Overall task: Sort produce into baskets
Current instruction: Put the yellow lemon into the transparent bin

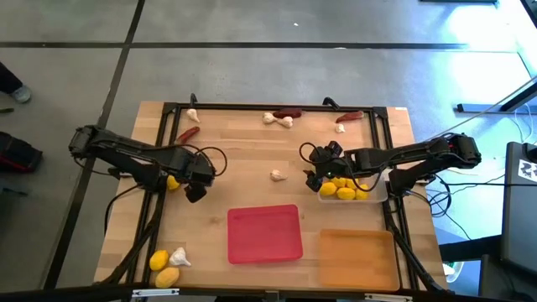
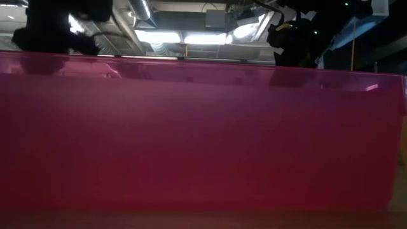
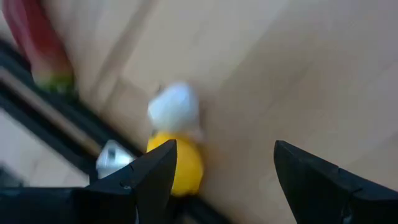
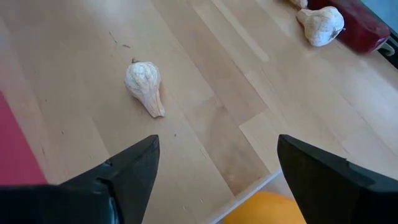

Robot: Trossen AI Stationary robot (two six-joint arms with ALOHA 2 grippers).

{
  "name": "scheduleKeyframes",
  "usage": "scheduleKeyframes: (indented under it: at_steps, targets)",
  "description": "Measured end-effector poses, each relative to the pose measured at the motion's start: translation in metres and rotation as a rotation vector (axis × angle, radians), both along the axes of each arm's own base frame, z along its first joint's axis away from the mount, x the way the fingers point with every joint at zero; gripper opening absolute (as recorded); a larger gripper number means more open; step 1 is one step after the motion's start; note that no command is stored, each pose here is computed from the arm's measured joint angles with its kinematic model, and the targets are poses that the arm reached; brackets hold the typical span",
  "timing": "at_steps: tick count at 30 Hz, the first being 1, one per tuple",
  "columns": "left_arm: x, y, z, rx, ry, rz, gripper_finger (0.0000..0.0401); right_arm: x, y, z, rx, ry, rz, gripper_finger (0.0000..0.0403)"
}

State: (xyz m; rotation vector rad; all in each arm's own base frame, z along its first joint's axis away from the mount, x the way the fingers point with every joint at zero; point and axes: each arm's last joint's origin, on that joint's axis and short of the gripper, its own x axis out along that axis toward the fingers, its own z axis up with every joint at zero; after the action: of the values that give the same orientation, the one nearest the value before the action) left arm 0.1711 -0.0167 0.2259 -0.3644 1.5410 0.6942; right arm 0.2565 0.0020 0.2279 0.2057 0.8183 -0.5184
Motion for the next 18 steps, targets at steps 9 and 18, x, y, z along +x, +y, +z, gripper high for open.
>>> scheduleKeyframes:
  at_steps: [9, 18]
  targets:
    - [0.000, 0.016, -0.033, -0.022, 0.245, 0.069, 0.0262, 0.000, 0.000, 0.000, -0.007, 0.000, 0.009, 0.0319]
    - [0.010, 0.028, -0.053, -0.073, 0.383, 0.097, 0.0263, 0.001, 0.000, 0.001, -0.007, -0.004, 0.008, 0.0319]
